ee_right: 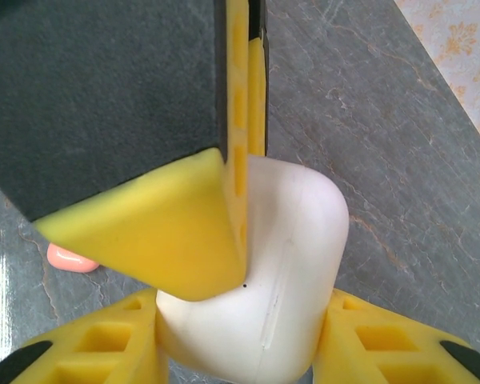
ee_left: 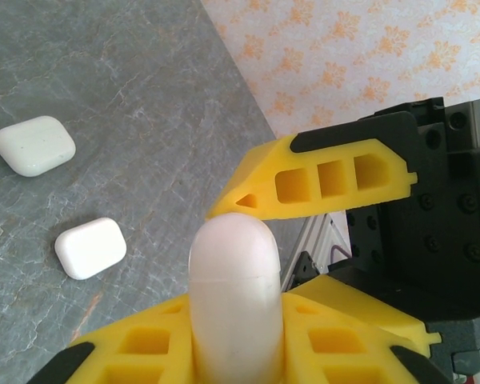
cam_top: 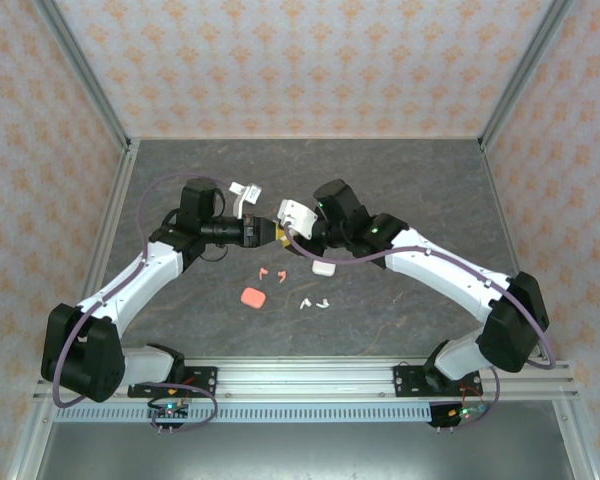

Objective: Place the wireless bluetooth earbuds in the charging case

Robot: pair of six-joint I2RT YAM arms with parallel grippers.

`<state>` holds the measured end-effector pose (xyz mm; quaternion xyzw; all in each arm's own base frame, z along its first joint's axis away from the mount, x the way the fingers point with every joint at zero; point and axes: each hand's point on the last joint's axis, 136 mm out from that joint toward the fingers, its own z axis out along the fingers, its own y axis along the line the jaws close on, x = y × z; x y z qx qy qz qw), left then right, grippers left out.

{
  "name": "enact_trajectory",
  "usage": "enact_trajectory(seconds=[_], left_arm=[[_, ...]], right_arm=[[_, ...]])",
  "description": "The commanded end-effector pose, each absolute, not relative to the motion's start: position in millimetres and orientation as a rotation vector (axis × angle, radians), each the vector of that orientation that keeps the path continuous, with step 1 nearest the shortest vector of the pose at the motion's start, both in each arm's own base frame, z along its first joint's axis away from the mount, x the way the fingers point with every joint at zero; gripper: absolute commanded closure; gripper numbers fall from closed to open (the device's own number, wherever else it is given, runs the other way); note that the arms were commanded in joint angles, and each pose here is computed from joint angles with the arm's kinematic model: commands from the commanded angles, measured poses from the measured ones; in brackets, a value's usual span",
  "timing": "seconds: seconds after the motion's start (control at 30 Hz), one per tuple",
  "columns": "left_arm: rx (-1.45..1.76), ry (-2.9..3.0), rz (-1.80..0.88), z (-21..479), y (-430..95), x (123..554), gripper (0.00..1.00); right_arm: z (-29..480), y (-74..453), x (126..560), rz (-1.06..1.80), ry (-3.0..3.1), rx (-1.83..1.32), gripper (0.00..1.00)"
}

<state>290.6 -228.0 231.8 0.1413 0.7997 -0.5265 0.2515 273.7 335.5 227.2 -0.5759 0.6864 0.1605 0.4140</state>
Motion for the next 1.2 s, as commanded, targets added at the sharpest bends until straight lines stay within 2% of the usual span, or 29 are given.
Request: enact_trajectory(seconds=[0.0, 0.03, 0.2, 0.33, 0.4, 0.53, 0.6, 0.83, 1.17], left_arm=[[0.488, 2.072, -1.427, 260, -233, 287, 0.78], [0.483, 2.069, -1.417, 260, -233, 287, 0.78], [0.458, 2.036, -1.338, 259, -228, 292, 0.82], [0.482, 1.955, -1.253, 261, -228, 294, 0.9], [0.528, 1.874, -1.222, 267, -233, 290, 0.91], [0.646, 1.763, -1.148, 274, -247, 276, 0.91], [0.679, 1.73, -1.136, 277, -252, 273, 0.93], [0.734, 1.709, -1.158, 281, -261, 267, 0.95], [0.769, 1.683, -1.165, 285, -263, 260, 0.96]], right_arm=[[241, 338, 268, 0.448, 1.707, -1.434, 0.54], [242, 336, 270, 0.452, 1.721, -1.422, 0.51], [259, 322, 274, 0.534, 1.767, -1.3, 0.24], [280, 302, 270, 0.67, 1.764, -1.16, 0.09], [291, 293, 268, 0.769, 1.753, -1.076, 0.04], [305, 288, 263, 0.95, 1.732, -0.934, 0.02], [303, 290, 263, 0.985, 1.746, -0.899, 0.05], [292, 287, 274, 0.935, 1.792, -0.859, 0.13], [282, 274, 297, 0.824, 1.874, -0.789, 0.17]])
